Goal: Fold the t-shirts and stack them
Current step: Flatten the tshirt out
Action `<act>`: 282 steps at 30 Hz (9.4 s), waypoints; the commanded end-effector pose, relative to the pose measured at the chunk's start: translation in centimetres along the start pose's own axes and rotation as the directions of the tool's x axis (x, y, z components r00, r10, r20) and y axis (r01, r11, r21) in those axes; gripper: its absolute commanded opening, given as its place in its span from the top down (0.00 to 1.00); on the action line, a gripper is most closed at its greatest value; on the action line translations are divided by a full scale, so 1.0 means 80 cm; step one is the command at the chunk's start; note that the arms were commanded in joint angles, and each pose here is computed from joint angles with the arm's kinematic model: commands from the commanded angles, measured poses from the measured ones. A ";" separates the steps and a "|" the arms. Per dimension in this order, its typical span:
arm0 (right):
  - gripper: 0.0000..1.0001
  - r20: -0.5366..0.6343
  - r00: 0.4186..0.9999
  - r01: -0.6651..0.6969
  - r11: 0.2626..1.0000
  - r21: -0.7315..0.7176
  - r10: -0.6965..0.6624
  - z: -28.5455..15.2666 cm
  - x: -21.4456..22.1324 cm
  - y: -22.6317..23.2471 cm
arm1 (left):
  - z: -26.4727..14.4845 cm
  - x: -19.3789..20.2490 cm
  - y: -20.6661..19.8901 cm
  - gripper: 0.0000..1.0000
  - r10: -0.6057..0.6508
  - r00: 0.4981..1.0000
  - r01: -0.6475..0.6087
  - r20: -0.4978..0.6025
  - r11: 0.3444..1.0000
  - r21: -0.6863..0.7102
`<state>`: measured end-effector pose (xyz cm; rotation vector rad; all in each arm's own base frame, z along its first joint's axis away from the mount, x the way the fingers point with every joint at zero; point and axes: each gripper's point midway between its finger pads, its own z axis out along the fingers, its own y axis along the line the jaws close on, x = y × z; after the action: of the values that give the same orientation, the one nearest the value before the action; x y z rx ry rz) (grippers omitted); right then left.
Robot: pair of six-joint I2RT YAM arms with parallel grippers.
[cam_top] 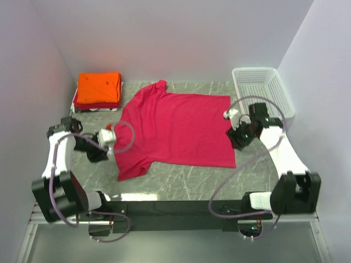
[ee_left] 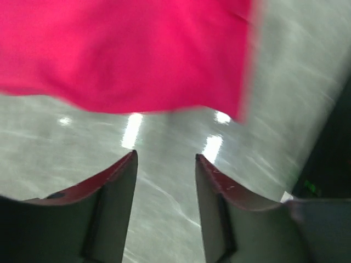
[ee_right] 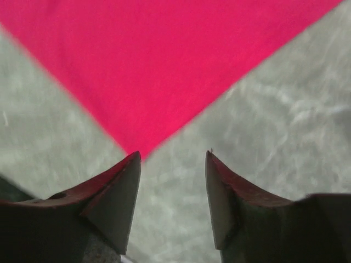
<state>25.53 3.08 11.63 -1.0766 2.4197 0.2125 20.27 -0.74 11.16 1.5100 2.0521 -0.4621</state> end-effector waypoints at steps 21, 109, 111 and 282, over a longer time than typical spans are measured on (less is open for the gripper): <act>0.69 -0.381 0.881 -0.274 0.959 0.068 0.279 0.177 -0.005 -0.059 | 0.132 0.046 0.169 0.82 -0.493 0.852 0.438 -0.175 0.855 -0.279; 0.83 -0.037 0.944 -0.284 0.864 0.416 0.328 0.230 -0.203 -0.269 | 0.230 -0.088 0.382 0.71 -0.626 0.773 0.622 0.108 0.712 -0.327; 0.83 -0.002 0.946 -0.287 0.842 0.457 0.323 0.228 -0.210 -0.284 | 0.235 -0.093 0.405 0.71 -0.616 0.776 0.620 0.136 0.703 -0.348; 0.51 0.178 0.758 -0.644 0.673 0.364 0.628 0.227 -0.177 -0.299 | 0.074 -0.152 0.344 0.37 -0.369 0.891 0.438 0.266 0.851 -0.289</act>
<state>57.24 2.59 4.22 -0.0481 2.5432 -0.0694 49.05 -4.87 13.99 0.8029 2.1866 -0.3931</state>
